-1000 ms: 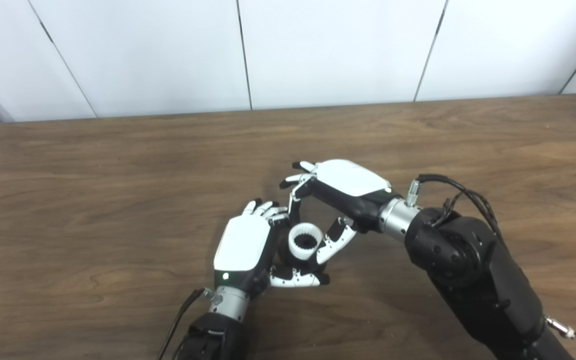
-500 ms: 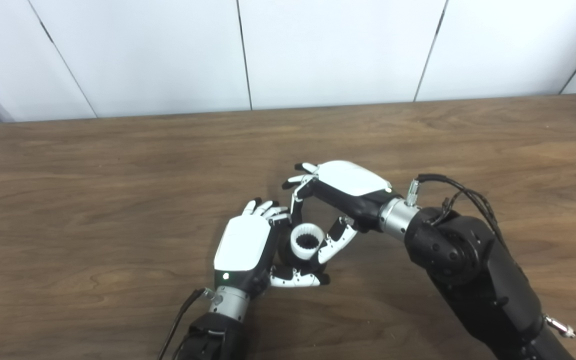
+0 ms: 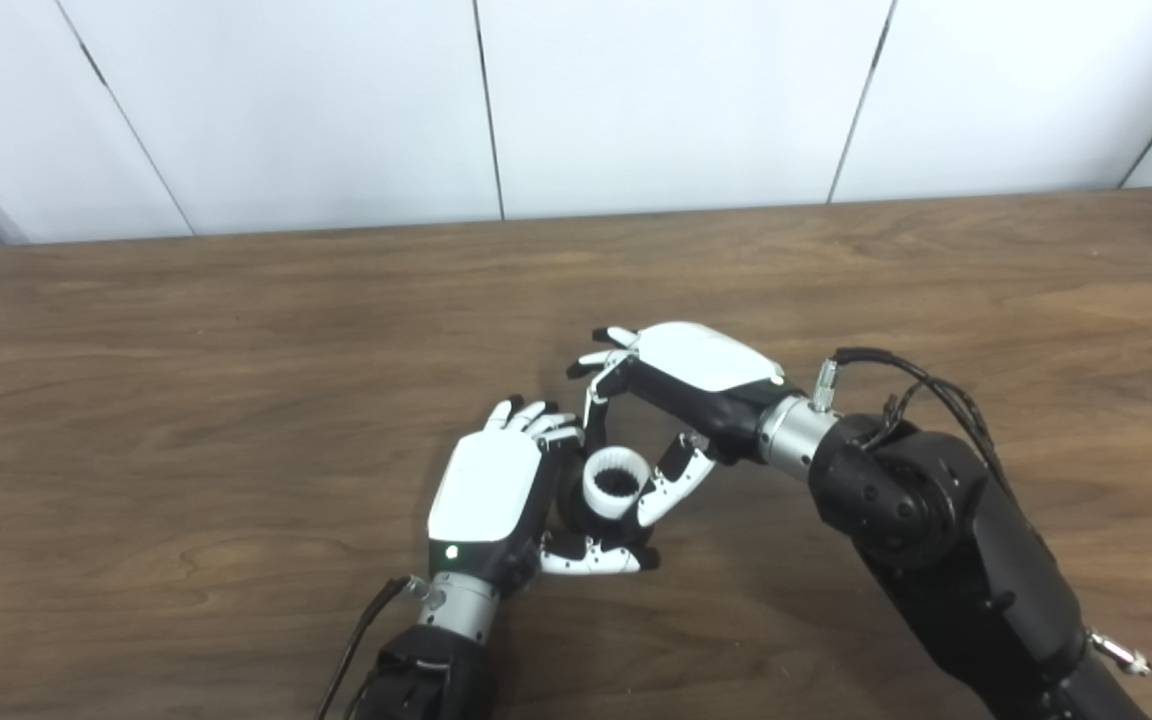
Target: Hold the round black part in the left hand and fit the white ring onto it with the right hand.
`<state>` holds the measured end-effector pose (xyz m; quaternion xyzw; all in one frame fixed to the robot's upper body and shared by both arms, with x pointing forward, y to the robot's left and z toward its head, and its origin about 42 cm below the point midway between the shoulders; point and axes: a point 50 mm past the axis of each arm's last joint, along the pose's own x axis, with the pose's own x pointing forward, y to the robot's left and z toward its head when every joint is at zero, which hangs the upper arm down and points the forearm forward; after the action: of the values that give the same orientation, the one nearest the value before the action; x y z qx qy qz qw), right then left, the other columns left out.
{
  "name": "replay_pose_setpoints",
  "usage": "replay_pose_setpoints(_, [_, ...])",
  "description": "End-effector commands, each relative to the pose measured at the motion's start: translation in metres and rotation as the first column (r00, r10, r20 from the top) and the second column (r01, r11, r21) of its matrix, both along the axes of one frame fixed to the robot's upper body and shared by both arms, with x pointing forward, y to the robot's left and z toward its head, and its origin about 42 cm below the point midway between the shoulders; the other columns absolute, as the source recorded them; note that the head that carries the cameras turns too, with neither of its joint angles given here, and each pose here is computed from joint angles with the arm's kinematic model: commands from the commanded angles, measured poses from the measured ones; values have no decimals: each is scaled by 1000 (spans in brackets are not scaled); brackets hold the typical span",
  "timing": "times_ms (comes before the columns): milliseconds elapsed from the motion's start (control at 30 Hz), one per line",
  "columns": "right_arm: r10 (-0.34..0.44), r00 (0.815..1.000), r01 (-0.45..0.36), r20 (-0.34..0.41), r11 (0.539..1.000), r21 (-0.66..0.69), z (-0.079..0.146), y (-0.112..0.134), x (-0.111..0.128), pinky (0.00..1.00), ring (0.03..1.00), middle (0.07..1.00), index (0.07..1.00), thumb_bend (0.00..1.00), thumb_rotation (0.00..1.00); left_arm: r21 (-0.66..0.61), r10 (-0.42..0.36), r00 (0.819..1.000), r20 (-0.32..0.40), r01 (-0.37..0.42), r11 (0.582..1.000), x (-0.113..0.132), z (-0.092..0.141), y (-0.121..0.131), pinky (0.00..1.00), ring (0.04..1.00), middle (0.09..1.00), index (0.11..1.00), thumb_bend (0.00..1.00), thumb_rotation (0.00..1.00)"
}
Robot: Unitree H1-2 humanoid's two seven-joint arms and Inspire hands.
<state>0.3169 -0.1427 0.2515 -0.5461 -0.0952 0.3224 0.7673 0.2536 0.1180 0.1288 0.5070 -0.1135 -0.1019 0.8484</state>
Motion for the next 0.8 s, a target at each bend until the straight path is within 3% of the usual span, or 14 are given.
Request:
replay_pose_setpoints(0, [17,998,-19,62,1000,20,13,1,0,1000,1000,887,483,523,129,-13,2,998,62,-1,1000,6,14,-2,964,881,783,485,524,53])
replay_pose_setpoints(767, [18,998,-19,62,1000,20,7,1,-3,1000,1000,874,483,523,128,-14,1,998,69,0,1000,8,15,-3,963,882,782,485,524,53])
